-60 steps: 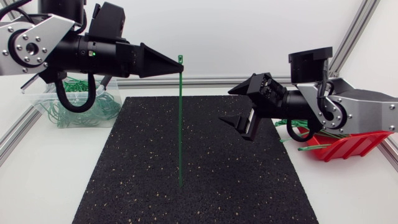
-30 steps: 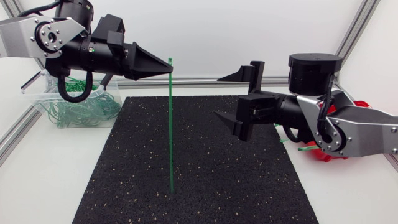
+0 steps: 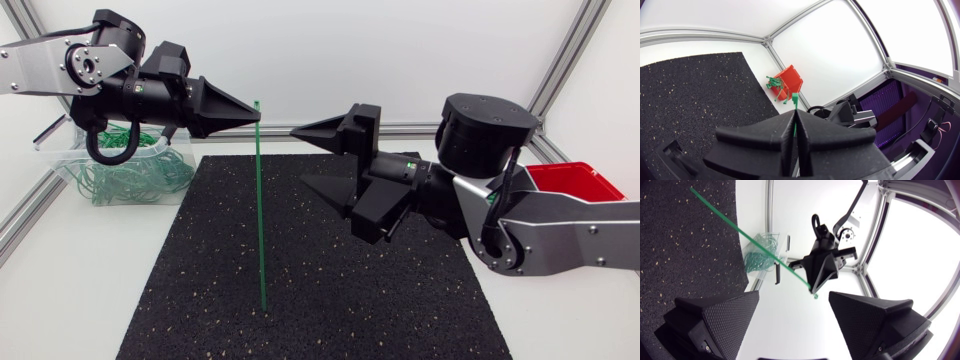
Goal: Take a green cable tie from the red box, thread the tail through the head to close it, then place it in the transparent bin on the left.
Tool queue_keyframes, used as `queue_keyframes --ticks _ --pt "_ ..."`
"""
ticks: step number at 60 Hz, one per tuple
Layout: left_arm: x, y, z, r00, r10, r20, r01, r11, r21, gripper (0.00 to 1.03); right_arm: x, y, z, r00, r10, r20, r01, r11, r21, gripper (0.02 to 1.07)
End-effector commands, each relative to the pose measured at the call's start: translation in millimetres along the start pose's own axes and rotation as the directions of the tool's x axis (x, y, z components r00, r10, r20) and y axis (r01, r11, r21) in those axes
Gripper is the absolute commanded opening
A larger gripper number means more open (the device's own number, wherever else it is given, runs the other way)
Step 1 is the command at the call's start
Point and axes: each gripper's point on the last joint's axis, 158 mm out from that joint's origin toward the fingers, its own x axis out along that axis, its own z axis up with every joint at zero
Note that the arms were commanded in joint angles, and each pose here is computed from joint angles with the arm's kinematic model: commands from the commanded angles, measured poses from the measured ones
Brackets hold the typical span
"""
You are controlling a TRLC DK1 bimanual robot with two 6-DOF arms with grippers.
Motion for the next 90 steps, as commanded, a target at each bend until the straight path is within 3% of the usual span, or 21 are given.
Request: queue_keyframes --ticks 1,9,34,49,70,90 --pt "2.1 5.8 0.0 1.000 -0.015 -0.012 0.015 1.000 0.019 0.03 3.4 19.5 13.7 0.998 0.021 0.053 -0.017 0.997 -0.079 1.03" --pt "9.0 17.3 -6.7 0.999 -0.020 -0.036 0.020 1.000 -0.003 0.03 4.6 41.5 33.1 0.981 0.034 0.194 0.008 0.977 -0.213 1.03" --pt "6.3 24.5 1.4 0.999 -0.016 -0.037 0.014 0.999 -0.043 0.03 15.5 82.6 91.4 0.936 0.106 0.336 -0.045 0.982 -0.184 1.01" --pt "6.0 18.7 5.6 0.999 -0.019 -0.040 0.017 0.999 -0.046 0.03 6.9 111.1 126.7 0.901 0.157 0.405 -0.098 0.982 -0.162 0.87" --pt "15.1 18.1 -5.4 0.997 -0.032 -0.068 0.027 0.997 -0.073 0.03 0.7 131.0 147.0 0.887 0.164 0.432 -0.101 0.981 -0.164 0.73" --pt "20.5 8.2 -13.7 0.995 -0.045 -0.088 0.039 0.996 -0.079 0.03 5.5 138.3 142.0 0.895 0.163 0.414 -0.103 0.981 -0.164 0.72"
